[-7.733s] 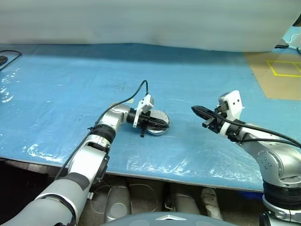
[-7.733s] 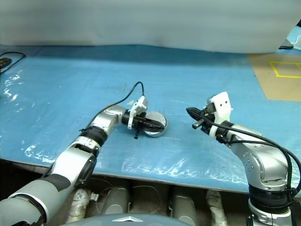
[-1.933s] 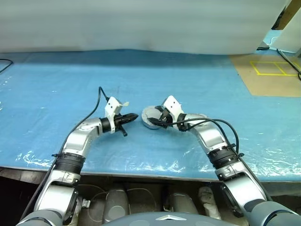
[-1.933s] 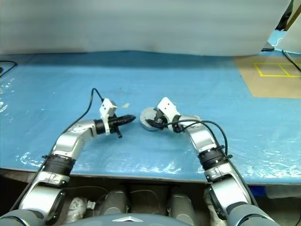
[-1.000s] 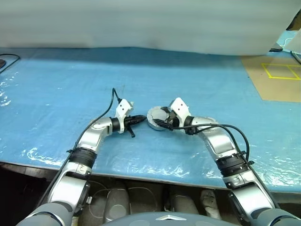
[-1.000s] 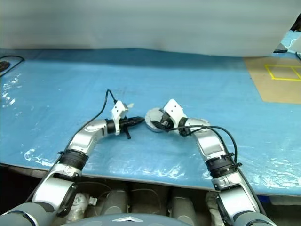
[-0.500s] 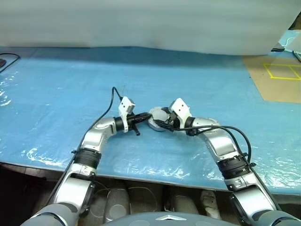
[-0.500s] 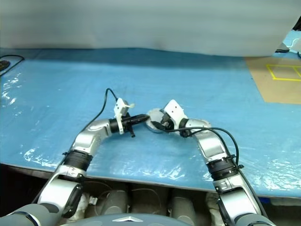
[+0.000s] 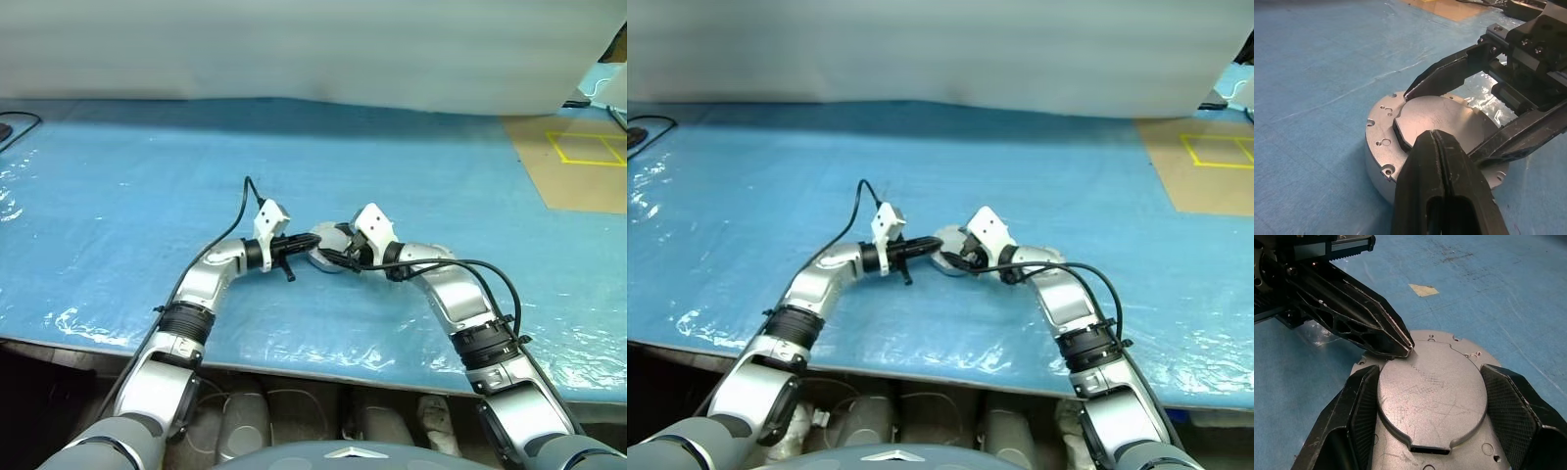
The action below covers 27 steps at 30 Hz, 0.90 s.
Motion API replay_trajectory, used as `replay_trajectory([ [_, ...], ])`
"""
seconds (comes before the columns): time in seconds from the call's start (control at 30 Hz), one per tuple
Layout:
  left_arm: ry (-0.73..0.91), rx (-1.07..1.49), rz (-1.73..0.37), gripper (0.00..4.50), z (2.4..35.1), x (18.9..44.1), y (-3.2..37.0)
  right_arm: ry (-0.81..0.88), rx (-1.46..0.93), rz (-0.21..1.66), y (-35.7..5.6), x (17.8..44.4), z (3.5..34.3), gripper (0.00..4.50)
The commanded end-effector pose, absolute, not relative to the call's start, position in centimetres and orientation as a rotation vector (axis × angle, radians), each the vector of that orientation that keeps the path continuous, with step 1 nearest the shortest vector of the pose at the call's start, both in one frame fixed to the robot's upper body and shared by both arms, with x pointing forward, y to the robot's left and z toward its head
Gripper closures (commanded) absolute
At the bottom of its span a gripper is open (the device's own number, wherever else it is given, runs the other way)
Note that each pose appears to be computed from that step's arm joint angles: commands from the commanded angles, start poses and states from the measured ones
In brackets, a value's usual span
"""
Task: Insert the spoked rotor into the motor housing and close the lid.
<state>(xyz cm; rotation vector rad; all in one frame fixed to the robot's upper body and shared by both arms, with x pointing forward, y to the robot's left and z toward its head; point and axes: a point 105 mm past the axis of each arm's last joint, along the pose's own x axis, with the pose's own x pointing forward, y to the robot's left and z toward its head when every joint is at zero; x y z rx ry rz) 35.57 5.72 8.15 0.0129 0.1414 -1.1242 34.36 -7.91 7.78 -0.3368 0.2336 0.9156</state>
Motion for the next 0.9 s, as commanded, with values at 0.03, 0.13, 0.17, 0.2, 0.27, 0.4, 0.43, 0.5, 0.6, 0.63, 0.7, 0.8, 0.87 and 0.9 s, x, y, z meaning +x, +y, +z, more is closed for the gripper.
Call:
replay_trajectory([
  [0.03, 0.180, 0.024, -1.099, 4.50, 7.2, 35.4, 6.9, 0.471, -0.337, 0.861, -10.2, 33.1, 2.3, 1.58],
  [0.13, 0.177, 0.022, -1.100, 4.50, 7.2, 35.4, 7.1, 0.472, -0.340, 0.857, -10.3, 33.1, 2.3, 1.58],
  [0.17, 0.178, 0.021, -1.100, 4.50, 7.2, 35.5, 7.0, 0.472, -0.340, 0.856, -10.4, 33.1, 2.3, 1.58],
  [0.2, 0.179, 0.027, -1.101, 4.50, 7.2, 35.5, 6.7, 0.471, -0.341, 0.856, -10.4, 33.2, 2.3, 1.58],
  [0.27, 0.183, 0.037, -1.104, 4.50, 7.1, 35.6, 6.3, 0.471, -0.342, 0.853, -10.3, 33.2, 2.3, 1.58],
  [0.4, 0.182, 0.037, -1.108, 4.50, 7.3, 35.6, 6.2, 0.468, -0.341, 0.857, -10.3, 33.2, 2.5, 1.58],
  [0.43, 0.185, 0.038, -1.107, 4.50, 7.2, 35.6, 6.3, 0.469, -0.339, 0.858, -10.3, 33.2, 2.5, 1.58],
  [0.5, 0.193, 0.045, -1.109, 4.50, 7.0, 35.5, 6.4, 0.460, -0.335, 0.876, -10.2, 33.0, 2.6, 1.58],
  [0.6, 0.194, 0.056, -1.109, 4.50, 6.9, 35.5, 6.5, 0.421, -0.327, 0.900, -9.7, 32.9, 3.1, 1.23],
  [0.63, 0.193, 0.056, -1.109, 4.50, 7.0, 35.5, 6.6, 0.411, -0.326, 0.895, -9.7, 33.1, 3.3, 0.86],
  [0.7, 0.189, 0.059, -1.105, 4.50, 7.1, 35.6, 6.7, 0.389, -0.353, 0.853, -9.7, 33.8, 3.9, 0.20],
  [0.8, 0.192, 0.058, -1.111, 4.50, 7.1, 35.6, 6.7, 0.361, -0.378, 0.862, -9.5, 34.2, 4.8, 0.03],
  [0.87, 0.195, 0.062, -1.113, 4.50, 7.0, 35.5, 6.7, 0.322, -0.462, 0.861, -9.6, 34.5, 5.7, 0.03],
  [0.9, 0.199, 0.062, -1.111, 4.50, 7.0, 35.5, 6.8, 0.294, -0.486, 0.877, -9.3, 34.5, 6.5, 0.03],
])
